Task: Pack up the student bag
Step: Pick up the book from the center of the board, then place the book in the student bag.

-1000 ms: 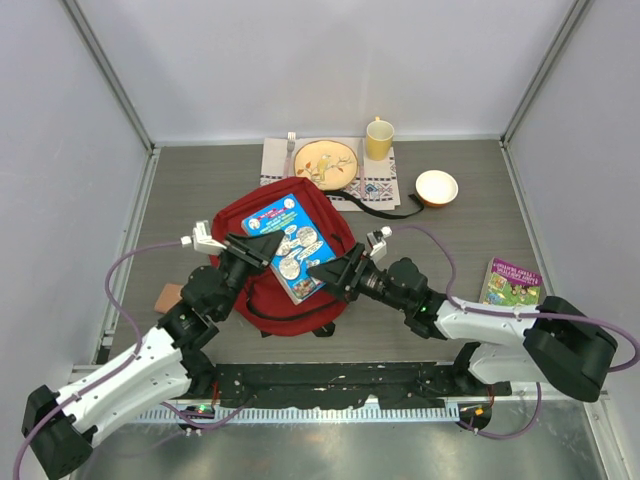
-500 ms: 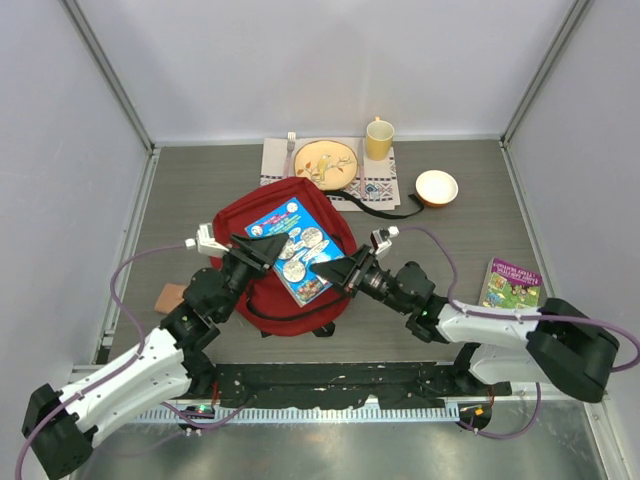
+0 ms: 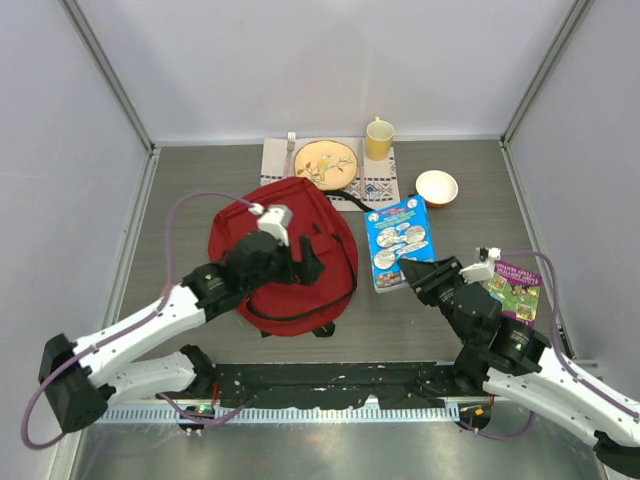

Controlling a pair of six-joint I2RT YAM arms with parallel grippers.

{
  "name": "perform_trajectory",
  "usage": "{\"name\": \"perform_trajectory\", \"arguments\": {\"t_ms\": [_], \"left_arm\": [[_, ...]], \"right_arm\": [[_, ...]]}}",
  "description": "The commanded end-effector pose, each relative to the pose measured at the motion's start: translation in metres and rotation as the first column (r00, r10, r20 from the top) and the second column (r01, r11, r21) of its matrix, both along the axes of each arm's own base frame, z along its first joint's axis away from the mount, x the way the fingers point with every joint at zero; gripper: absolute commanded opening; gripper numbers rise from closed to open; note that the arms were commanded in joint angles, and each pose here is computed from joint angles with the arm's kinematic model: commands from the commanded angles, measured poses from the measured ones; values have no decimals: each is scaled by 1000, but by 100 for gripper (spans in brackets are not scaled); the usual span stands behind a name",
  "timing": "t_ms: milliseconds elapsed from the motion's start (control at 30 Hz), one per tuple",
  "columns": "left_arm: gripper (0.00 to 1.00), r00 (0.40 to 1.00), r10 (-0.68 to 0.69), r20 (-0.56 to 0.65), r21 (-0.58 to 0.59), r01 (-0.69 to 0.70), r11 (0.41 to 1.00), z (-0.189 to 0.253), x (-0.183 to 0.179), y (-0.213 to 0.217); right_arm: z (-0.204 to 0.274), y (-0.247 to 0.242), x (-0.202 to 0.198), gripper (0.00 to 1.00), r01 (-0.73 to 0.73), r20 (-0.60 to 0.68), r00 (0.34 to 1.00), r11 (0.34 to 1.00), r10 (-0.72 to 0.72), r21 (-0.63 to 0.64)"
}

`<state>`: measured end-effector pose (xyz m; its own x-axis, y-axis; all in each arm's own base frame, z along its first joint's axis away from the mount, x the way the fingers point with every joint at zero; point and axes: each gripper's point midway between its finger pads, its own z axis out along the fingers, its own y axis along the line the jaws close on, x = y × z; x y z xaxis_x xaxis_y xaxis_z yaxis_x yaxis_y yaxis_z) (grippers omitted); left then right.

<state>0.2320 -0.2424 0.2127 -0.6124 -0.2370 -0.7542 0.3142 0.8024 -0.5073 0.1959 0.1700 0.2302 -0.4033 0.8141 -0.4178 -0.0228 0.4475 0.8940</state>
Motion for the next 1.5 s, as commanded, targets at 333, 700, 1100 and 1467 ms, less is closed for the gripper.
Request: {"name": "perform_trajectory", "arguments": {"t_ms": [333,700,1100,1467], "left_arm": [[90,901,-424,-88,398,422,814,-57,-58,-54],[82,888,-436,-147,428,455,781,-79,-61,-57],[58,897,-410,-166,438,440,784,-93,-57,-60],[7,905,-399,-151,440,423,792,-98,-55,-58]], "right_arm": [[-8,-70,-12,1,196,-53,978,976,-202,-95],[-17,-63,-12,1,176,-81,979,979,-184,-105],[-23,-58,-13,1,161,-96,981,984,-168,-83],[-28,-56,-13,1,156,-106,981,985,-164,-80]]}}
